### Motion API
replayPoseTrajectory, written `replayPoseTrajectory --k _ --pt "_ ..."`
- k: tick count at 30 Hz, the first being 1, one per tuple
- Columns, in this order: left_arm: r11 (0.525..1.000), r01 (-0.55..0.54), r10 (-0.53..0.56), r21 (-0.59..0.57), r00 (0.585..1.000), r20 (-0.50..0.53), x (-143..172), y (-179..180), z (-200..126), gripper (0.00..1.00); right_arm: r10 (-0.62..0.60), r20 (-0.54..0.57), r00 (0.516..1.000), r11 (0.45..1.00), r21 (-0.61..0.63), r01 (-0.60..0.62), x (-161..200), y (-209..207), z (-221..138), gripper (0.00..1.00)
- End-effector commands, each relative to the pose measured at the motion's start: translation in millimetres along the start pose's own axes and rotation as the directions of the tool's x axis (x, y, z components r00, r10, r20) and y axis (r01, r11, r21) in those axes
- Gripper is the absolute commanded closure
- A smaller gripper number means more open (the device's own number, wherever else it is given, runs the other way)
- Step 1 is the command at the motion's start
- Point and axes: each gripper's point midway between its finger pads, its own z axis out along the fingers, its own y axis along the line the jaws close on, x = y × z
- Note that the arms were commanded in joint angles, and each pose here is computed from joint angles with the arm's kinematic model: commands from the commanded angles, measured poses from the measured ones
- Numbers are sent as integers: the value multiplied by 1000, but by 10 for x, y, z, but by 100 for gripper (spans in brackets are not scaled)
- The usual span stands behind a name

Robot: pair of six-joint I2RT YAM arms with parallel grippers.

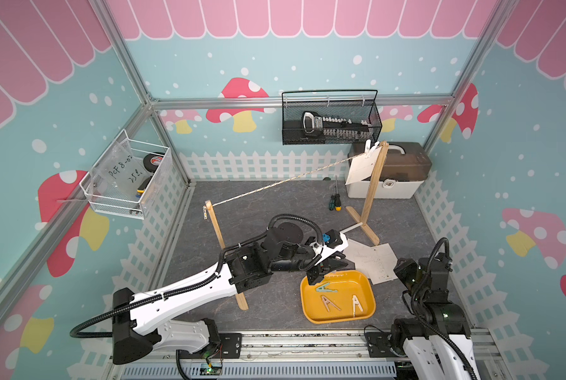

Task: Remove the postcards from the strings
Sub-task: Place the clamp in the storage box.

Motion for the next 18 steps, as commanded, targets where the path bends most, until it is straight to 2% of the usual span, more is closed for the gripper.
replayPoseTrajectory --k 1,7,8,11,13,16,18 --pt "998 43 -39 49 995 -96 328 -104 182 100 -79 127 989 995 -43 85 -317 171 -103 52" --pt "996 65 -50 58 972 -229 799 -148 453 97 -123 168 978 989 -62 135 -447 289 -126 52" --pt "996 68 -52 56 968 -244 857 -142 484 93 -125 173 977 988 -63 138 -463 300 -128 52" --pt "995 75 -55 60 959 -279 1003 -135 576 71 -133 188 973 985 -86 152 -517 385 -124 52" --pt "998 61 -50 28 959 -278 1049 -67 621 63 -141 191 971 979 -118 166 -547 485 -110 52" --pt "999 27 -37 -45 970 -242 1053 84 663 54 -166 208 964 948 -236 214 -598 784 -112 51" --pt "997 18 -33 -72 976 -217 1021 152 679 42 -187 238 953 901 -344 263 -654 1059 -178 50"
